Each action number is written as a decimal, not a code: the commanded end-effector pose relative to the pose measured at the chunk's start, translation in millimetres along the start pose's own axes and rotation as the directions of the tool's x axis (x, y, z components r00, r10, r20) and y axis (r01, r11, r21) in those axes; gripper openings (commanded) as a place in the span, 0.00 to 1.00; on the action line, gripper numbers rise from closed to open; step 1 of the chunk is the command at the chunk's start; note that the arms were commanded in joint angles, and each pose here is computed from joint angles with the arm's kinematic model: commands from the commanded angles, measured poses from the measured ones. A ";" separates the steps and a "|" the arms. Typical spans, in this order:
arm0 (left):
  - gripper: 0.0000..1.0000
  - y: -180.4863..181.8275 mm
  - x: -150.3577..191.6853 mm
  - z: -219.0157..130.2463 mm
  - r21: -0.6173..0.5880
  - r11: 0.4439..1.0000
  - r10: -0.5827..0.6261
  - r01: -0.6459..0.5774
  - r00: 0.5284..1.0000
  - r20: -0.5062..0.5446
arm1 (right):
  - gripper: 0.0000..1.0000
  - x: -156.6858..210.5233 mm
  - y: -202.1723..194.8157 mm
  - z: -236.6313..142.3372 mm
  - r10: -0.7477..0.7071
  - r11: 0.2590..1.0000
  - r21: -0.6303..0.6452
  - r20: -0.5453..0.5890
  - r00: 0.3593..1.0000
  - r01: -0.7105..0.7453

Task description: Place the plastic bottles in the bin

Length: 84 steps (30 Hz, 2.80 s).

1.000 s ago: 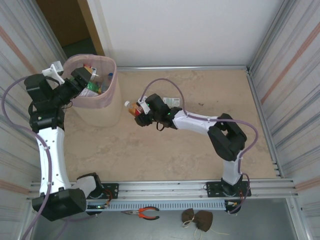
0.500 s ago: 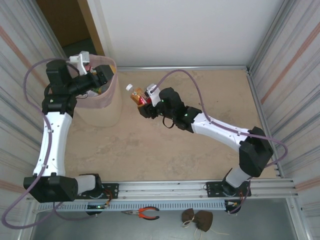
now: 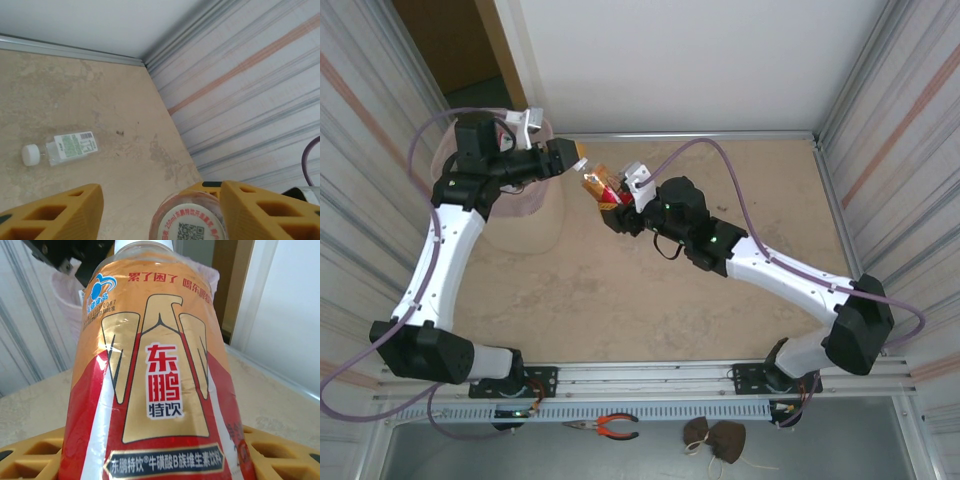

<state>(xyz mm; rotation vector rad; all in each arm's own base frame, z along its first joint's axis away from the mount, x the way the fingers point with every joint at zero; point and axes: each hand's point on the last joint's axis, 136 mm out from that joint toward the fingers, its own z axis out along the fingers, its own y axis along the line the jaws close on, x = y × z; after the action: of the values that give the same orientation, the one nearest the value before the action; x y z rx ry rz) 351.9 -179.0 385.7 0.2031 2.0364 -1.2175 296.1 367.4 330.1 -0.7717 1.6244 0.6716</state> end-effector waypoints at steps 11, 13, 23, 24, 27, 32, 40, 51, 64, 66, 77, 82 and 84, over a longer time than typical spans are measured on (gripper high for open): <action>0.31 -31.5 -4.0 -2.5 0.086 0.995 0.052 -0.053 0.999 0.014 | 0.51 -22.5 -3.0 -12.2 -0.054 0.998 0.032 0.072 0.996 0.052; 0.28 -33.3 -5.0 -3.7 0.088 0.994 0.058 -0.060 0.998 0.019 | 0.51 -23.4 -3.6 -12.5 -0.052 0.998 0.034 0.075 0.996 0.049; 0.24 -31.6 -25.9 -18.8 0.019 0.993 0.113 -0.115 0.990 0.084 | 0.75 -24.8 -6.4 -18.6 -0.042 0.998 0.048 0.070 0.997 0.039; 0.24 -29.3 -31.7 -23.8 -0.003 0.992 0.123 -0.123 0.987 0.103 | 0.76 -23.9 -7.2 -20.4 -0.041 0.998 0.052 0.066 0.997 0.038; 0.24 -20.5 -49.9 -40.3 -0.070 0.988 0.151 -0.141 0.975 0.161 | 0.77 -23.5 -8.9 -26.3 -0.042 0.997 0.065 0.064 0.997 0.038; 0.23 4.4 -82.8 -76.2 -0.201 0.970 0.191 -0.140 0.945 0.267 | 0.78 -22.3 -13.5 -35.7 -0.042 0.995 0.088 0.066 0.997 0.036; 0.21 39.2 -135.1 -139.1 -0.416 0.899 0.327 -0.140 0.845 0.423 | 0.77 -16.7 -12.7 -40.7 -0.032 0.996 0.086 0.048 0.998 0.028; 0.20 91.2 -159.1 -140.5 -0.581 0.791 0.469 -0.192 0.801 0.374 | 0.77 -5.9 -16.2 -38.9 -0.021 0.994 0.104 0.019 1.000 0.019; 0.20 160.6 -150.8 -79.0 -0.525 0.822 0.419 -0.220 0.858 0.296 | 0.77 -0.3 -20.3 -47.7 -0.016 0.991 0.129 0.009 1.000 0.014; 0.22 172.4 -144.7 -65.0 -0.508 0.834 0.391 -0.215 0.880 0.270 | 0.77 0.5 -21.7 -49.5 -0.015 0.991 0.136 0.009 1.000 0.014; 0.49 191.3 -96.7 -59.8 -0.535 0.830 0.297 -0.158 0.937 0.183 | 0.78 3.9 -26.4 -54.4 -0.011 0.989 0.147 0.004 1.000 0.011; 0.55 179.4 -80.0 -76.2 -0.568 0.808 0.306 -0.157 0.935 0.177 | 0.78 4.6 -27.3 -53.2 -0.010 0.990 0.139 0.001 1.000 0.010; 0.57 172.3 -77.7 -82.0 -0.575 0.803 0.313 -0.157 0.932 0.182 | 0.78 4.2 -27.5 -53.1 -0.008 0.990 0.138 0.002 1.000 0.008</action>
<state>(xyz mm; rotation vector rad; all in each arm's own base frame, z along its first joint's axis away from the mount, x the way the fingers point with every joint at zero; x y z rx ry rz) 465.6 -1.1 319.8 -0.0217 1.9920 -0.4707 286.3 314.3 324.7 -0.7007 1.6636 0.5294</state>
